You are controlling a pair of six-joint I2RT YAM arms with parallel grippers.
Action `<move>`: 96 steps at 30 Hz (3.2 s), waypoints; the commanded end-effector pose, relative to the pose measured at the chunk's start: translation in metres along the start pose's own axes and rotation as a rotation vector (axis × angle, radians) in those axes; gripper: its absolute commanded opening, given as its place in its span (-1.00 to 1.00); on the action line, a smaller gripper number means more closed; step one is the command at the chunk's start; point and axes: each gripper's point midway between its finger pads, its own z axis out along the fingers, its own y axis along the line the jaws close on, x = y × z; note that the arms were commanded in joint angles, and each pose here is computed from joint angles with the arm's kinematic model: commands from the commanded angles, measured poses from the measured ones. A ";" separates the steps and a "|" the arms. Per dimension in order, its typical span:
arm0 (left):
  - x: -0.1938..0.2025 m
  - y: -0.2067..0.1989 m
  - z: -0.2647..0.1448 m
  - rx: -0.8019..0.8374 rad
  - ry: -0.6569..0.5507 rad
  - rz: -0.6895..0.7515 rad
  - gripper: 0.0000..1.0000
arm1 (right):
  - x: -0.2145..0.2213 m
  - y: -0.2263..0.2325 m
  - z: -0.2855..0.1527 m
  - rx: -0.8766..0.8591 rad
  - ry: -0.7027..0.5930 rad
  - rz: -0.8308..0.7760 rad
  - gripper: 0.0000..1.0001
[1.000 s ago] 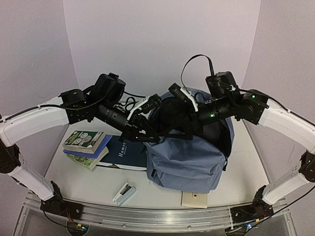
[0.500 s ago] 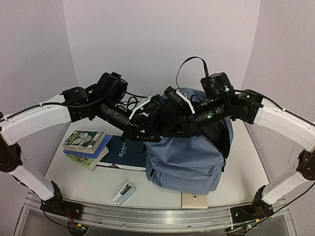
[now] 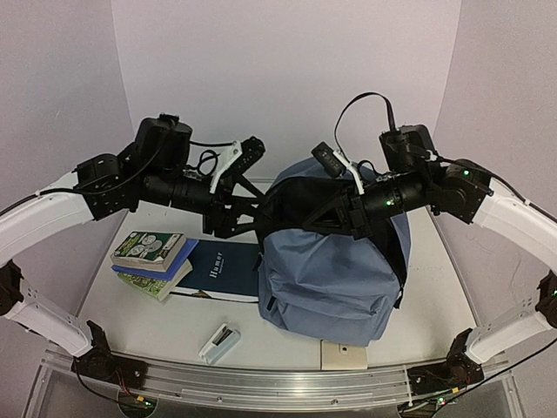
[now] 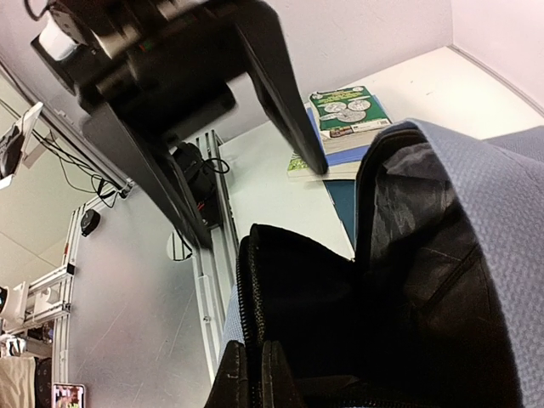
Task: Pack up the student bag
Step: Unzip the student bag at the center of the board, then move the student bag to the center of the board, then adjust the student bag at the center of the board.
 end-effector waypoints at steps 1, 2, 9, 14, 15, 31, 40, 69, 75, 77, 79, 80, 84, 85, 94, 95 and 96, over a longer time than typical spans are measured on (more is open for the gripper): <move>-0.035 0.030 -0.029 -0.233 -0.118 0.082 0.21 | -0.005 0.002 -0.011 0.029 -0.030 0.012 -1.00; -0.037 0.035 -0.031 -0.263 -0.123 0.094 0.20 | -0.005 0.002 -0.011 0.030 -0.032 0.012 -1.00; -0.031 0.071 -0.006 -0.393 -0.063 0.158 0.48 | -0.008 0.002 -0.014 0.047 -0.039 0.015 -1.00; -0.029 0.089 0.016 -0.428 -0.031 0.152 0.55 | -0.009 0.006 -0.014 0.077 -0.049 0.025 -1.00; -0.031 0.093 0.018 -0.446 -0.038 0.151 0.53 | -0.009 0.008 -0.013 0.085 -0.051 0.025 -1.00; -0.044 0.163 0.057 -0.551 -0.082 -0.061 -1.00 | -0.024 -0.091 -0.062 0.808 -0.216 0.126 -1.00; -0.078 0.235 0.057 -0.613 -0.204 -0.141 -0.99 | -0.072 -0.156 -0.087 1.012 -0.233 0.062 -1.00; -0.051 0.307 0.069 -0.724 -0.235 -0.306 -1.00 | 0.039 -0.107 0.006 1.052 -0.380 0.325 -1.00; -0.050 0.291 0.067 -0.667 -0.278 -0.263 -1.00 | 0.073 -0.078 0.040 0.867 -0.354 0.413 -0.48; -0.054 0.279 0.069 -0.606 -0.295 -0.232 -1.00 | 0.080 -0.062 0.051 0.796 -0.317 0.409 -0.07; -0.056 0.269 0.070 -0.560 -0.302 -0.206 -1.00 | 0.080 -0.046 0.056 0.728 -0.292 0.402 0.21; -0.057 0.265 0.070 -0.543 -0.304 -0.196 -1.00 | 0.077 -0.039 0.055 0.697 -0.289 0.406 0.29; -0.061 0.256 0.068 -0.507 -0.302 -0.175 -1.00 | 0.055 -0.021 0.032 0.622 -0.334 0.407 0.53; -0.061 0.254 0.068 -0.497 -0.296 -0.172 -0.99 | 0.046 -0.015 0.024 0.600 -0.351 0.398 0.59; -0.060 0.246 0.071 -0.454 -0.260 -0.158 -0.87 | -0.009 0.014 -0.035 0.550 -0.444 0.316 0.86; -0.059 0.247 0.071 -0.457 -0.256 -0.157 -0.87 | -0.013 0.019 -0.037 0.529 -0.440 0.303 0.86; -0.058 0.248 0.072 -0.461 -0.251 -0.157 -0.87 | -0.017 0.023 -0.038 0.509 -0.437 0.292 0.86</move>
